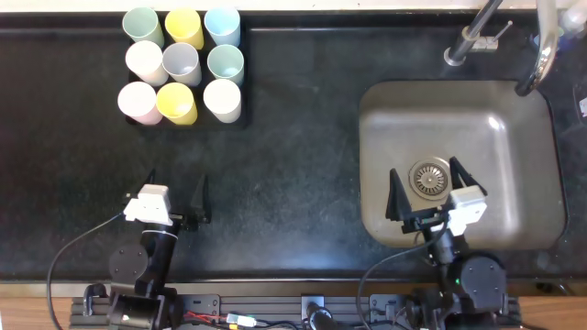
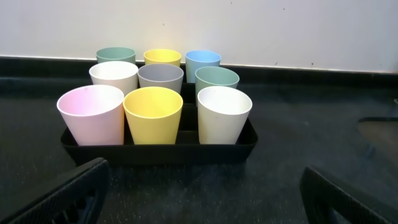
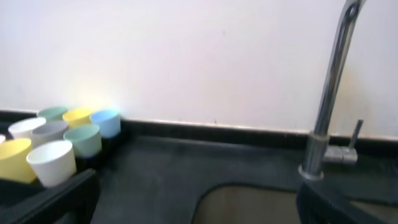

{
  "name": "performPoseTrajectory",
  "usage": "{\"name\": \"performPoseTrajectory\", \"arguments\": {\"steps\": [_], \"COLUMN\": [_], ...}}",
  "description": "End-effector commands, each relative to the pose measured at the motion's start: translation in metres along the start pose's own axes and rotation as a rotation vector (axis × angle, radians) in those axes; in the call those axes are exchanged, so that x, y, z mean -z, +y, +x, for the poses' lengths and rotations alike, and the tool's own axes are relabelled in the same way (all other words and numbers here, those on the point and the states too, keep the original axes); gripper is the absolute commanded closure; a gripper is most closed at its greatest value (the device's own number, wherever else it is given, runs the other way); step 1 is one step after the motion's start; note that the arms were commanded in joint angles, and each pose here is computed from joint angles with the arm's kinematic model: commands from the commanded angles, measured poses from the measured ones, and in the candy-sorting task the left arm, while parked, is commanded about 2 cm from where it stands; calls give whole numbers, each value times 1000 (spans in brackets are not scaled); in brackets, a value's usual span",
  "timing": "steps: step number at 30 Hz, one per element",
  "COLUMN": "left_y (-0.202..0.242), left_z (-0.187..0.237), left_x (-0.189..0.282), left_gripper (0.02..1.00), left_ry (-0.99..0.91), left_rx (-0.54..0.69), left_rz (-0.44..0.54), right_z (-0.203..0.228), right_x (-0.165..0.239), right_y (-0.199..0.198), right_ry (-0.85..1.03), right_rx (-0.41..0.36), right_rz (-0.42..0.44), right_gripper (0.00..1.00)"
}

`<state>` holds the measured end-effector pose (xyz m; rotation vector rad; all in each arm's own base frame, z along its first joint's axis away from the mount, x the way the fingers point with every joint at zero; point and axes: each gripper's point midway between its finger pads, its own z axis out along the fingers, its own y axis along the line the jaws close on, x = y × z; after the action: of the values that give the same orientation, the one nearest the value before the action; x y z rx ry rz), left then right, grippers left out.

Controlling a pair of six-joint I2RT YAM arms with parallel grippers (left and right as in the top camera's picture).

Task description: Store Cups

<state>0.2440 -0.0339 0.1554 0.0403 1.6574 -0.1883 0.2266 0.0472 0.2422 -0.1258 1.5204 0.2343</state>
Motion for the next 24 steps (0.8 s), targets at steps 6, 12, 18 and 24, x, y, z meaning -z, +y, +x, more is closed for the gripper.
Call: {"name": "performPoseTrajectory", "arguments": {"steps": [6,12,18,24], "left_y": [2,2,2,2], "left_z": [0,0,0,0], "left_x": [0,0,0,0], "left_gripper": [18,18,18,18], "left_ry": [-3,-3,-3,-3], "left_rx": [-18,-18,-18,-18], "left_rz": [-8,-8,-8,-8], "right_z": [45,69,69,69], "right_x": [-10,-12,-12,-12], "right_y": [-4,-9,-9,-9], "right_ry": [-8,54,55,55], "right_rx": [35,40,39,39], "right_rz": [-3,19,18,18], "right_gripper": [7,3,3,3]}}
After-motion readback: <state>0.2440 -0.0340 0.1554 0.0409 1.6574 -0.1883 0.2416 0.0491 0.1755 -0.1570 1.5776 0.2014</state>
